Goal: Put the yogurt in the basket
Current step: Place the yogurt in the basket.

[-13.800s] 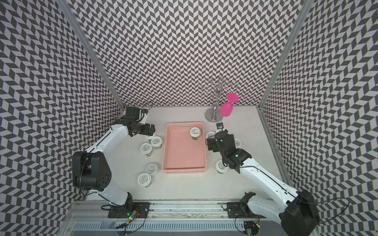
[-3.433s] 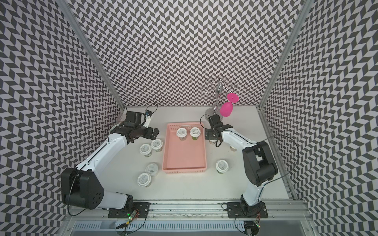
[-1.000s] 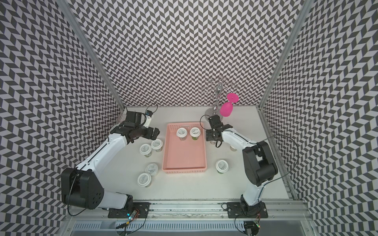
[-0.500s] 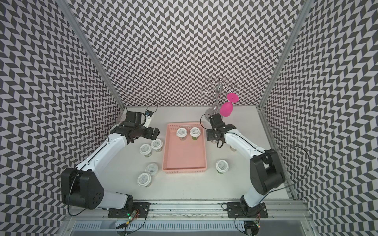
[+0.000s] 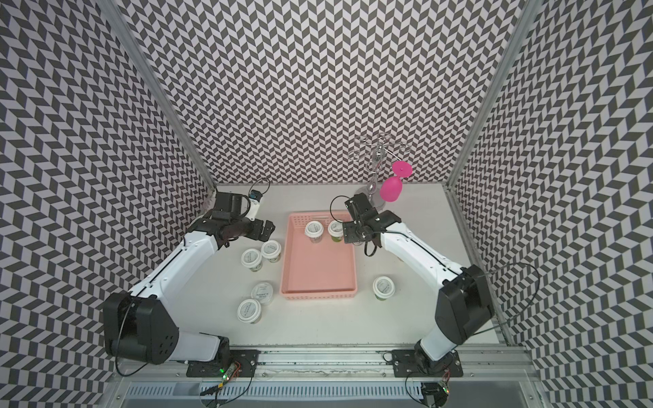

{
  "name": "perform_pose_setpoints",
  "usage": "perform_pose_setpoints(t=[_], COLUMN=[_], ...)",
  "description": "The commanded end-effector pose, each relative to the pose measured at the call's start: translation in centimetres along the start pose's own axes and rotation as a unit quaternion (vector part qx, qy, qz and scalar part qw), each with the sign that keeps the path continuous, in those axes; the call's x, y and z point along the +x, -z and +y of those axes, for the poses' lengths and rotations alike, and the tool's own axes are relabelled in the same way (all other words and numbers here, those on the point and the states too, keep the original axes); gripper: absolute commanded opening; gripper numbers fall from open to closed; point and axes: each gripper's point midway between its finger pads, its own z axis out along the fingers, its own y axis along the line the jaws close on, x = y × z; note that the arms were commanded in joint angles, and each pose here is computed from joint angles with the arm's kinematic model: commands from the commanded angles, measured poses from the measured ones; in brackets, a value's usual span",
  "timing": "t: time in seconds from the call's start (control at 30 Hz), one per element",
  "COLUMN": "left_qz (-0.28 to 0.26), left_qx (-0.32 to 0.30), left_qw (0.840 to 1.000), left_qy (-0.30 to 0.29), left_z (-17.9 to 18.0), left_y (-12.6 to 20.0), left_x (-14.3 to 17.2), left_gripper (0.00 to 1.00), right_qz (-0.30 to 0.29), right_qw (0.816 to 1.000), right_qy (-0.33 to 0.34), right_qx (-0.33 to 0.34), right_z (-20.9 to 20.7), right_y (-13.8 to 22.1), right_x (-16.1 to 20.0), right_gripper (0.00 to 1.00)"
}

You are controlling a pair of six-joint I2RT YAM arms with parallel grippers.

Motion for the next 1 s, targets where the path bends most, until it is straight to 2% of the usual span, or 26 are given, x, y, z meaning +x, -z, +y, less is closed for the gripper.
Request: perform_pose_setpoints(t=[0.0, 0.37, 0.97], left_qz=[-0.018, -0.016, -0.017], left_qx=[0.003, 0.001, 0.002], left_qw=[1.0, 1.0, 1.0], left_qy=[0.003, 0.005, 0.007], left_z=[0.0, 0.2, 0.4], left_y=[0.7, 0.5, 0.6], left_x=[-0.6, -0.5, -0.4], left_gripper=[1.0, 1.0, 1.0], right_qz=[-0.016, 0.008, 0.035], right_qw=[1.0, 0.999, 0.998], right_qy=[0.0, 0.035, 0.048], right_qx=[-0.009, -0.04, -0.033], right_z=[1.8, 6.7, 7.4], right_y=[1.2, -0.7, -5.8], right_x=[-1.0, 0.6, 2.6], right_gripper=[0.77, 0.77, 0.77])
